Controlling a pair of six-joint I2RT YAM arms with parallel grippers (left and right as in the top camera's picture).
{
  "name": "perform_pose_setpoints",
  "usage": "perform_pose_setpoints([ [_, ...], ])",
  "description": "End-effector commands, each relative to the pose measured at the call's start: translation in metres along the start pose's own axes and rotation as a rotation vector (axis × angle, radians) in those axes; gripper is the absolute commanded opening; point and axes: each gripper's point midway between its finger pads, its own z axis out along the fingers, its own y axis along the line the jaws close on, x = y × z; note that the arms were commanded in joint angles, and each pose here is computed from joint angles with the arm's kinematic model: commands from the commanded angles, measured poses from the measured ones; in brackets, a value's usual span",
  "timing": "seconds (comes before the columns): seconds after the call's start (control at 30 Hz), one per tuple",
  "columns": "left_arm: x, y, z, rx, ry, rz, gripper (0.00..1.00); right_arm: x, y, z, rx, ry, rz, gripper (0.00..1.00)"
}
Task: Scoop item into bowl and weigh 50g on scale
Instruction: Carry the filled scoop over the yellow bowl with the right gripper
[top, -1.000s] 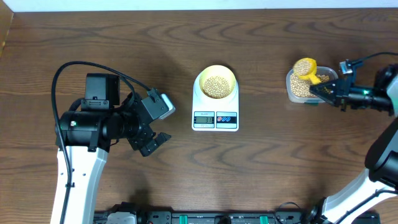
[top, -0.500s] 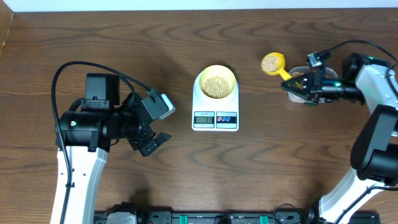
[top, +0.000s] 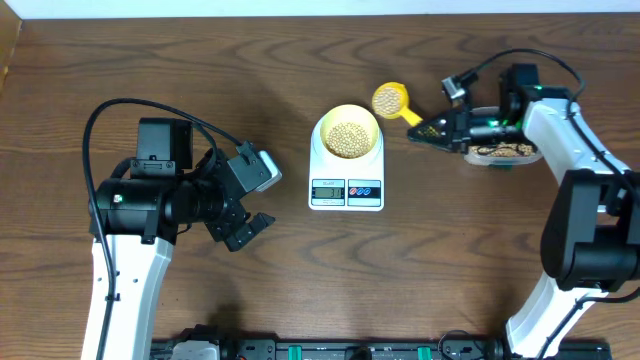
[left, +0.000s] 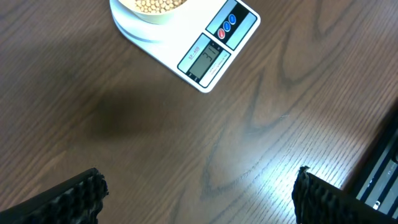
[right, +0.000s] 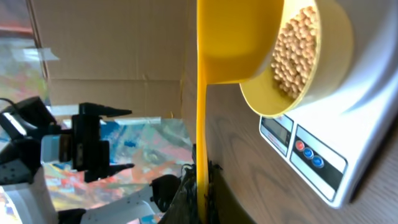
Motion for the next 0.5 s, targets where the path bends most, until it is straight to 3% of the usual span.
perform_pose_setpoints([
  [0.0, -0.002, 0.001, -0.004, -0.013, -0.007, 0.012, 0.98, 0.004, 0.002, 0.017, 0.000, 0.037, 0.064, 0.01],
  [0.47, -0.002, 0.001, -0.004, -0.013, -0.007, 0.012, 0.98, 0.022, -0.014, 0.068, 0.177, 0.150, -0.060, 0.02],
])
